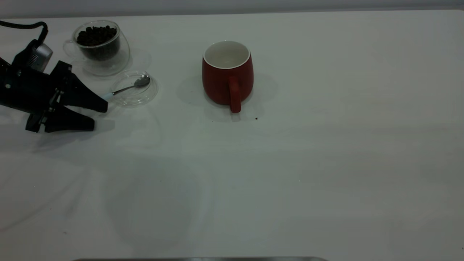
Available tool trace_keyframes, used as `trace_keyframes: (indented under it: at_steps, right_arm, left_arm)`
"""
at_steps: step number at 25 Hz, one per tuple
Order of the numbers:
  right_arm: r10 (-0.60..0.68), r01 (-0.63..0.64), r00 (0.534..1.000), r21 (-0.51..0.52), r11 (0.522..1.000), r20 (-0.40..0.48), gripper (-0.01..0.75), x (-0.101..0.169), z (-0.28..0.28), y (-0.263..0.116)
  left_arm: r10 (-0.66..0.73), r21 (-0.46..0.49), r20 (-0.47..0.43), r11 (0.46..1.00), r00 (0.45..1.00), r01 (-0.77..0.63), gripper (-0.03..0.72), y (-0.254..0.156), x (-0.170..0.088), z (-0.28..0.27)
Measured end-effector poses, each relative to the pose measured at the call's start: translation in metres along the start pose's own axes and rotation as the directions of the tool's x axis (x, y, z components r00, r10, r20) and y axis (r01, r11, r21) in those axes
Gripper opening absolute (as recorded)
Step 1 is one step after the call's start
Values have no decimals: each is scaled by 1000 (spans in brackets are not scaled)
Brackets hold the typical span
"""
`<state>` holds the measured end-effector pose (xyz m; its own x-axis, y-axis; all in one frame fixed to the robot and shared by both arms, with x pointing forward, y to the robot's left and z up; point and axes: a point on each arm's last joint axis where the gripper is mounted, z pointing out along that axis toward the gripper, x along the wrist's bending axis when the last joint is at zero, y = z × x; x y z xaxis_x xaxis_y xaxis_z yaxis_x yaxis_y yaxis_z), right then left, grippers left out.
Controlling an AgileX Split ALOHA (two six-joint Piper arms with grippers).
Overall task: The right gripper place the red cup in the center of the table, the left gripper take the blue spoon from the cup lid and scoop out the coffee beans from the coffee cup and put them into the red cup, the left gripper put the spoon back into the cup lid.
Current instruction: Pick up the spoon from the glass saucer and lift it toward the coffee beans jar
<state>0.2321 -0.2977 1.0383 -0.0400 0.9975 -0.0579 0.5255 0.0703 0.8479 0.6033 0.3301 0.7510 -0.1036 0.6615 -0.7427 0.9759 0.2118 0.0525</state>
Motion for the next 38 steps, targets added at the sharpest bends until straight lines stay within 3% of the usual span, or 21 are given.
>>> trace_keyframes:
  at_steps: [11,26,38]
  right_arm:
    - [0,0,1000,0,1000,0,479,0,0,0]
    - [0,0,1000,0,1000,0,479,0,0,0]
    - [0,0,1000,0,1000,0,479,0,0,0]
  left_arm:
    - [7,-47,19,999,1000,-6,550,4,-2,0]
    - [-40,-106,49,993,998,45,161,10,-4,0]
    - [-39,-85,125,995,991,50,126,8,-11,-1]
